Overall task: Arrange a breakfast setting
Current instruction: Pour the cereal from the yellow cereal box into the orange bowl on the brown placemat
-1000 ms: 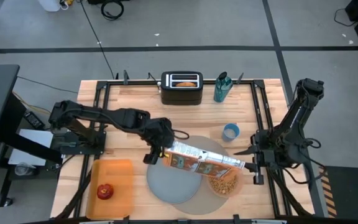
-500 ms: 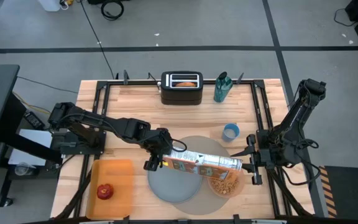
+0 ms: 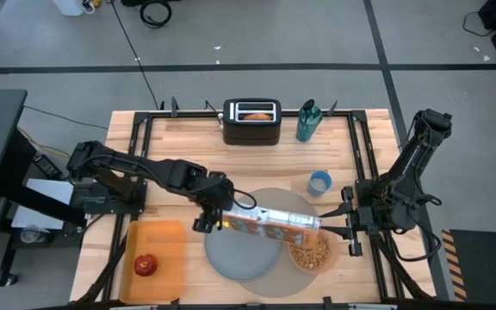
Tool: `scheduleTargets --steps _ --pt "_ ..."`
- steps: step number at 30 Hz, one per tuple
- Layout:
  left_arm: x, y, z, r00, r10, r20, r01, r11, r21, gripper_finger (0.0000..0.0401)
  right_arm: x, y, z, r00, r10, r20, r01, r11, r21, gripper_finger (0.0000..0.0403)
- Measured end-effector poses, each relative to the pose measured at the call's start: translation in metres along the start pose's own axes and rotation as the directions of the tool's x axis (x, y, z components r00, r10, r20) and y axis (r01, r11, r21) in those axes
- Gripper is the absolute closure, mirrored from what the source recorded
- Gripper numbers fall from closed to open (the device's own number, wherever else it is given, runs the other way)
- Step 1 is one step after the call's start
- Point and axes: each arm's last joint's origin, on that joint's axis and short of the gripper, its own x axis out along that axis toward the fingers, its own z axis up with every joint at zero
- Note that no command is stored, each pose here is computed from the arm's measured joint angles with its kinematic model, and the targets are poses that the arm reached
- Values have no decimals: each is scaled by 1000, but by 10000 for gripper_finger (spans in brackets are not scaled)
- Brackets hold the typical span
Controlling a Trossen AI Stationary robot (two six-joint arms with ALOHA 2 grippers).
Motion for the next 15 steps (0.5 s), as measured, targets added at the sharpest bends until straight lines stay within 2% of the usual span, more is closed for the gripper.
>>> scheduleTargets --steps 2,7,15 --pt "-3 0 -1 1000 8 -24 -8 1000 -4 122 1 -1 0 1000 -4 0 4 1000 1 270" --pt "-10 -1 10 998 6 64 -6 1000 0 122 3 -2 0 1000 -14 -2 14 1000 15 270" --pt "-10 -2 11 997 1 79 -1 1000 5 122 6 -5 -2 1000 -23 -15 23 1000 6 281"
